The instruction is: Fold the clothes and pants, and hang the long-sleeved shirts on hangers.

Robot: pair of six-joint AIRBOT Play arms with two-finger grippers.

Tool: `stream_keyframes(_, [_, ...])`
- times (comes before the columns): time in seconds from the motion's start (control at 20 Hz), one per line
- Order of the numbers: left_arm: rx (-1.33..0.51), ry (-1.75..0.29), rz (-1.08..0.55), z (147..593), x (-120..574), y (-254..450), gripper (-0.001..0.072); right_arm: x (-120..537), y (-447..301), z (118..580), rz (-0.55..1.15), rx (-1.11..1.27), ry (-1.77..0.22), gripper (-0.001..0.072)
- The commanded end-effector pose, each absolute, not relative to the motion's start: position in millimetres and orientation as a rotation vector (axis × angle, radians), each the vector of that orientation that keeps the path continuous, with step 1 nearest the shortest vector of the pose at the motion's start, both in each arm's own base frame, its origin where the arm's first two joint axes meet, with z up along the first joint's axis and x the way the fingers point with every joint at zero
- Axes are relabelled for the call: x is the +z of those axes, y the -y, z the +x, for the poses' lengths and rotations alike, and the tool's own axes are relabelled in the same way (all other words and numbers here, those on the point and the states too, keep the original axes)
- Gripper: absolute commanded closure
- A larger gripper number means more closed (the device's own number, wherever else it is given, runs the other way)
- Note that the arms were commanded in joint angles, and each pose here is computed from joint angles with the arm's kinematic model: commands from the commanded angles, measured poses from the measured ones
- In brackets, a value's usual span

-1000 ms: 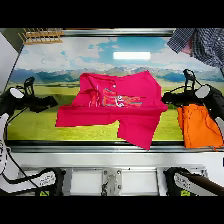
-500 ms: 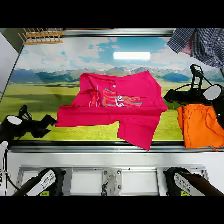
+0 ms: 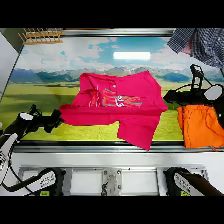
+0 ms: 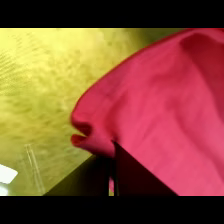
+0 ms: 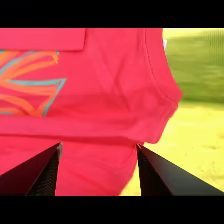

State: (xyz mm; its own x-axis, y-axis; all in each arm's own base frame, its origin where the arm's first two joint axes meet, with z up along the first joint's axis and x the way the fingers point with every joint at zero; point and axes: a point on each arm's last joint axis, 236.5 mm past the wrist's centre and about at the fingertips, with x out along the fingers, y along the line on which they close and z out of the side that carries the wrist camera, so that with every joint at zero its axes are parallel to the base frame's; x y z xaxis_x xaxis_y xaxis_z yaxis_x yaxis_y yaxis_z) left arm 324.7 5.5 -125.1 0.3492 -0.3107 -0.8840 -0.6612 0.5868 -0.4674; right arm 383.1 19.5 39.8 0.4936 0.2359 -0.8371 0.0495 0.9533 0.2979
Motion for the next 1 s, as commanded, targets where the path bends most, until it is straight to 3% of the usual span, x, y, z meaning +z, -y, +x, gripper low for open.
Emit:
stream_keyframes(0.0, [0.253,-1.188,-0.961,348,-113,-5,0.0700,18,-3,356,0.201,0.080,-1.176,0.0206])
stream_keyframes(0.15, [0.170,-1.153,-0.878,357,-91,-3,0.0701,-31,4,314,0.295,0.046,-1.324,0.0205])
stream_keyframes(0.35, [0.126,-1.157,-0.838,356,-85,0,0.0701,-88,-21,288,0.578,0.072,-1.387,0.0204])
stream_keyframes(0.85, [0.117,-1.154,-0.822,356,-85,0,0.0700,-115,-65,329,0.875,0.195,-1.269,0.0215])
stream_keyframes(0.9, [0.118,-1.154,-0.823,356,-85,0,0.0700,-116,-63,331,0.873,0.185,-1.261,0.0329])
stream_keyframes(0.95, [0.118,-1.154,-0.823,356,-85,0,0.0700,-116,-61,332,0.861,0.185,-1.253,0.0507])
